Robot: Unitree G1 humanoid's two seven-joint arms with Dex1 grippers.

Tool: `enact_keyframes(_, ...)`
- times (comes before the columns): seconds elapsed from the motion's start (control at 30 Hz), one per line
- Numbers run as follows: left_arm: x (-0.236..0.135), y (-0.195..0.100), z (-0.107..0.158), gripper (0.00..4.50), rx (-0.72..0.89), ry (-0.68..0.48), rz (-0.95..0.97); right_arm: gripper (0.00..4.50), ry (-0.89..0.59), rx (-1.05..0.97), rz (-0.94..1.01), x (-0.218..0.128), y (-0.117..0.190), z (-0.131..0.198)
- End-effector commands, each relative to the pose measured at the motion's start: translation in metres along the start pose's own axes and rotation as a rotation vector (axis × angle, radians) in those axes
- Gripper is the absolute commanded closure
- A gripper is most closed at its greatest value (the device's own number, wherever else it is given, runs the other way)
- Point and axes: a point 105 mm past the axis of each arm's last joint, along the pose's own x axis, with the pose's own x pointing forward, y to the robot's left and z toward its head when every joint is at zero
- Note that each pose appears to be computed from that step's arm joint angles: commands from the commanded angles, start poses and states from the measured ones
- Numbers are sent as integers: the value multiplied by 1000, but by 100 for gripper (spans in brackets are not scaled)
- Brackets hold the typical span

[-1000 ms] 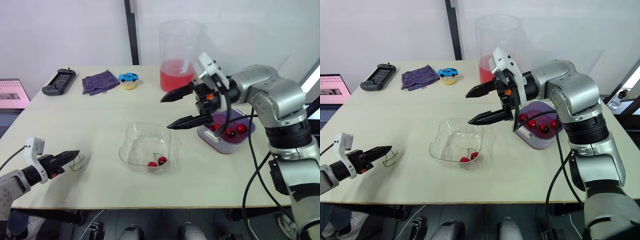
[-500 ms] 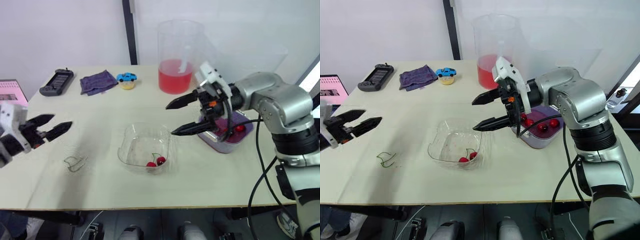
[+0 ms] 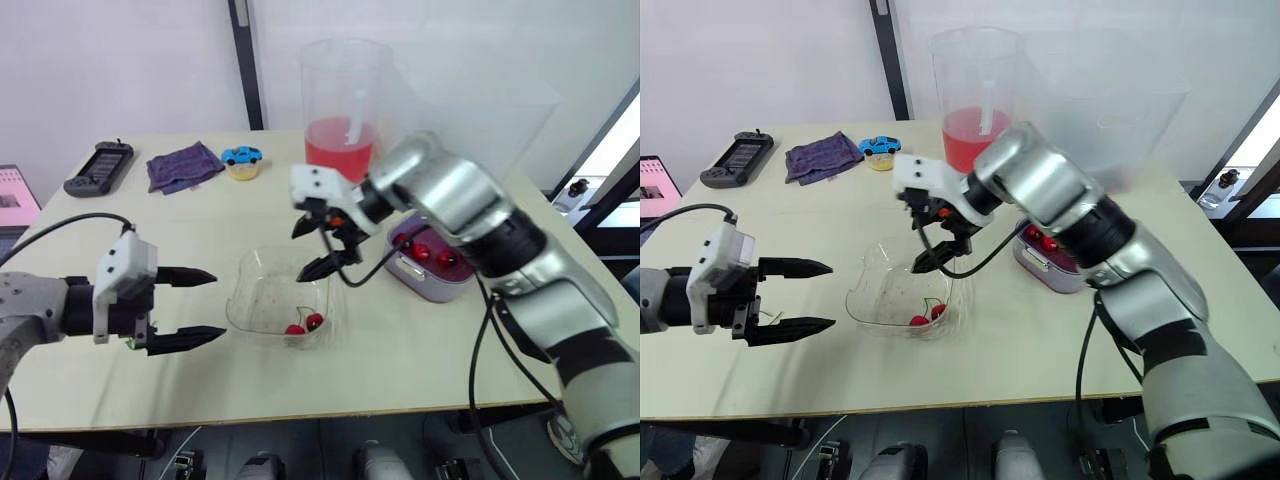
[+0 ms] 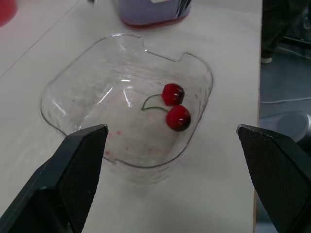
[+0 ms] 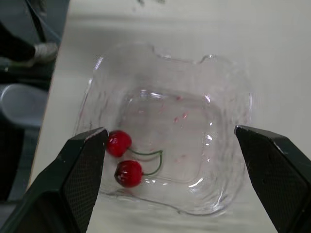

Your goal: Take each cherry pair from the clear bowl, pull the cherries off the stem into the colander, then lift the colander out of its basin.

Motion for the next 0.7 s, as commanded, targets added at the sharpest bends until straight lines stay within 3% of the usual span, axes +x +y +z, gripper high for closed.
enact_keyframes(0.03,-3,-5,-3,2,21,24,14,0,94,-52,58,11,10,13)
enact_keyframes(0.17,-4,-8,-5,2,27,12,50,0,280,-200,49,33,8,-13)
enact_keyframes(0.5,-10,-8,-16,2,35,41,151,0,351,-210,85,66,16,-35)
enact_keyframes(0.7,-7,-9,-18,2,40,43,166,0,468,-309,24,77,2,-57)
